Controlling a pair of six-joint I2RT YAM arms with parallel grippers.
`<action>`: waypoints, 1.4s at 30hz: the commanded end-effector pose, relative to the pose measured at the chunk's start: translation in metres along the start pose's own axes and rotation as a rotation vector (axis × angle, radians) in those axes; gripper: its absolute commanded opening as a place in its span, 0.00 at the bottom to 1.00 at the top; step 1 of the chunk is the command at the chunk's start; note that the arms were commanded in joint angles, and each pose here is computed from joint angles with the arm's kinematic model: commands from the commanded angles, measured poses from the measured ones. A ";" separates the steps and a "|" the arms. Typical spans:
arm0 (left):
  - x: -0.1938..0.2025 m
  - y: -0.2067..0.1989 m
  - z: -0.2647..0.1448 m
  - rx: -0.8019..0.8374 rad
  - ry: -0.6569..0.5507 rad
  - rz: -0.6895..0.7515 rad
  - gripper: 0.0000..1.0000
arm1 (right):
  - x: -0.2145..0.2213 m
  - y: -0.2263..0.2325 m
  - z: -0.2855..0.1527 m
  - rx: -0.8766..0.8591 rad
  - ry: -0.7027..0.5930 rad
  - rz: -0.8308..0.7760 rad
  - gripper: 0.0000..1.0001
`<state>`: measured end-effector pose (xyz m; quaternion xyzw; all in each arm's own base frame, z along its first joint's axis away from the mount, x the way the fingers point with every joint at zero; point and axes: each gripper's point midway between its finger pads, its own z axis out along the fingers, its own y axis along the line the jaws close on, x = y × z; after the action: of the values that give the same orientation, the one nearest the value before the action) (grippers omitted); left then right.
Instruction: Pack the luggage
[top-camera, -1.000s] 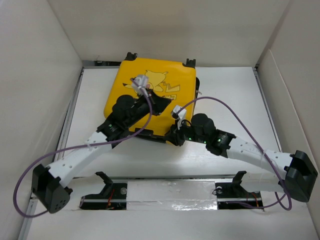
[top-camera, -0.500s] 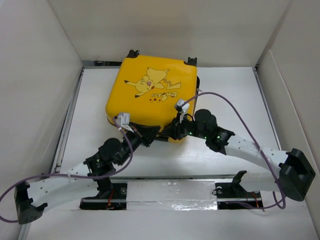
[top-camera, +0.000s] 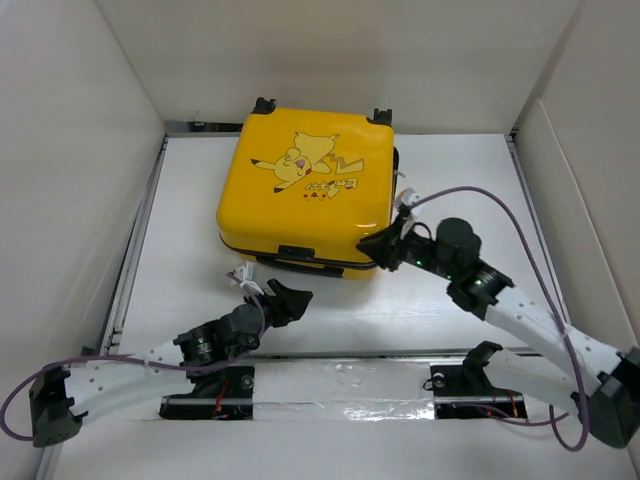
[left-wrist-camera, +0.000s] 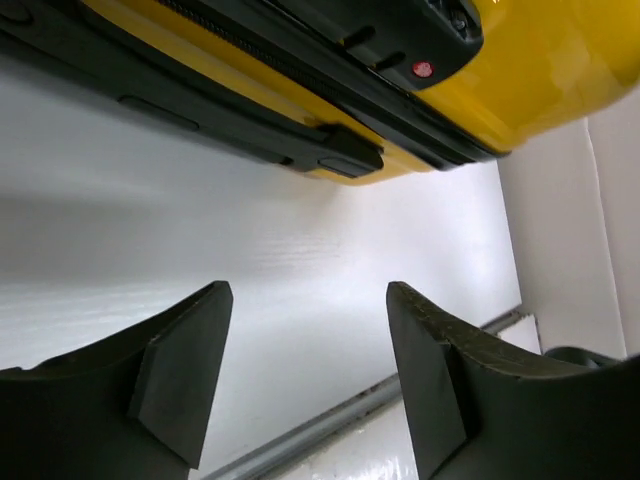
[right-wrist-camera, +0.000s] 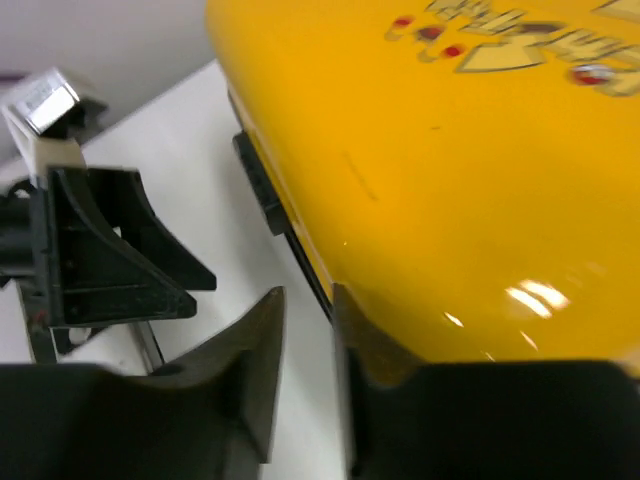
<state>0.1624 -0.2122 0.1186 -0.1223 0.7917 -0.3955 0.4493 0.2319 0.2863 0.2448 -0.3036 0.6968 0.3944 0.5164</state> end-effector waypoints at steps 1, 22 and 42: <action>-0.019 -0.009 0.004 0.007 -0.092 -0.089 0.61 | -0.008 -0.031 -0.032 0.144 -0.086 -0.028 0.27; -0.046 0.005 0.058 0.011 -0.110 -0.026 0.50 | 0.062 -0.146 -0.054 0.330 -0.107 0.061 0.35; -0.037 0.003 0.071 0.036 -0.088 -0.028 0.40 | 0.050 -0.148 -0.021 0.253 -0.090 -0.060 0.37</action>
<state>0.2336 -0.2196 0.0933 -0.1427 0.7923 -0.3773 0.4577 0.3064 0.1836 0.1192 -0.2175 0.7600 0.3138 0.5260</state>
